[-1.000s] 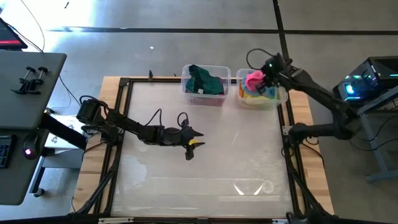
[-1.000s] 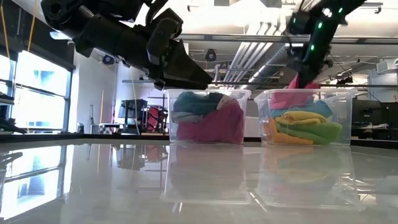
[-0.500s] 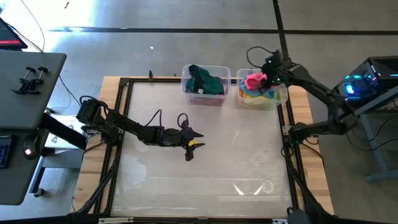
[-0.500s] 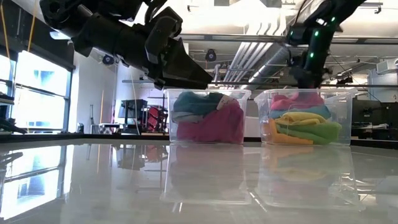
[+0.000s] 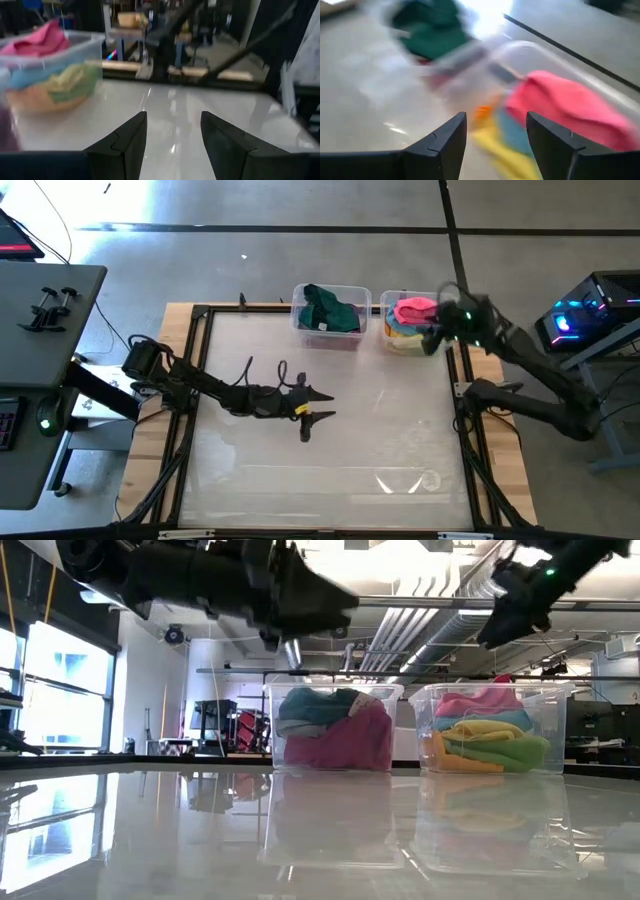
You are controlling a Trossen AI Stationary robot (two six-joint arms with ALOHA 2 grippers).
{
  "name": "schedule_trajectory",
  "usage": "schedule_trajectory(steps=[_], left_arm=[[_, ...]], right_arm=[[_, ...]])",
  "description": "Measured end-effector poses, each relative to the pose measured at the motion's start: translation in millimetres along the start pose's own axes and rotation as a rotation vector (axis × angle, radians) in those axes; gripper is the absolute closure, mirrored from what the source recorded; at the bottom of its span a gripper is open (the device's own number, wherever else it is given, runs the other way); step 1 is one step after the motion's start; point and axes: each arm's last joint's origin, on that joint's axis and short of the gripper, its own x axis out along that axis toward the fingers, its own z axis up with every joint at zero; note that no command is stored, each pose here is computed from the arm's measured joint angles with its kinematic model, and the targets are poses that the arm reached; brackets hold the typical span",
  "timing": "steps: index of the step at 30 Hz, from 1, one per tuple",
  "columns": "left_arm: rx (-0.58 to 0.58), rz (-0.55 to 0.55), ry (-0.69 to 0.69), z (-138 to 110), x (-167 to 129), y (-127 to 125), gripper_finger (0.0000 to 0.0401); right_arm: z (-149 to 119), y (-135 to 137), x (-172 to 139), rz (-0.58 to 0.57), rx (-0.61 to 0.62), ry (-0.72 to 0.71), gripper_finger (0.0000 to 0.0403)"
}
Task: Sort towels by color in basket
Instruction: Return to Home Position
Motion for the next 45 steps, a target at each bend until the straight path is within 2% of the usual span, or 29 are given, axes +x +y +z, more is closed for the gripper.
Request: schedule_trajectory(steps=[6, 9, 12, 16, 19, 23, 26, 31, 34, 40, 45], left_arm=[[-0.075, -0.07, -0.092, 14.7, -3.1, -1.0, 0.0229], [-0.096, -0.091, -0.111, 23.0, -5.5, 3.6, 0.0229], [-0.094, -0.08, -0.116, 30.1, -8.6, 9.0, 0.0229], [-0.102, -0.017, -0.095, 38.5, -13.8, 19.0, 0.0229], [-0.098, 0.035, -0.075, 45.4, -20.0, 25.4, 0.0229], [-0.095, 0.036, -0.116, 59.3, -28.9, 27.6, 0.0229], [-0.079, 0.023, -0.139, 67.8, -36.1, 25.3, 0.0229], [-0.075, 0.02, -0.188, 73.5, -56.3, 28.4, 0.0229], [-0.091, 0.081, -0.239, 69.5, -79.7, 39.1, 0.0229], [-0.139, 0.155, -0.308, 40.0, -132.7, 63.1, 0.0229], [-0.246, 0.223, -0.31, 9.5, -167.8, 84.5, 0.0229]], right_arm=[[-45.4, 28.5, -6.0, 0.48, -0.009, -0.241, 0.0204], [-64.8, 37.2, -5.4, 0.629, -0.003, -0.348, 0.0204], [-80.9, 43.5, -3.4, 0.721, -0.044, -0.43, 0.0204], [-99.9, 50.0, 3.7, 0.782, -0.117, -0.473, 0.0204], [-111.0, 55.2, 9.5, 0.832, -0.136, -0.488, 0.0204], [-127.2, 63.8, 18.8, 0.916, -0.151, -0.537, 0.0204], [-138.5, 68.8, 24.5, 0.948, -0.157, -0.566, 0.0204], [-138.3, 73.7, 20.5, 0.901, -0.145, -0.606, 0.0204], [-139.9, 75.8, 20.1, 0.859, -0.159, -0.61, 0.0204], [-145.8, 77.5, 23.3, 0.766, -0.153, -0.553, 0.0204], [-147.5, 78.0, 23.9, 0.74, -0.133, -0.532, 0.0204]])
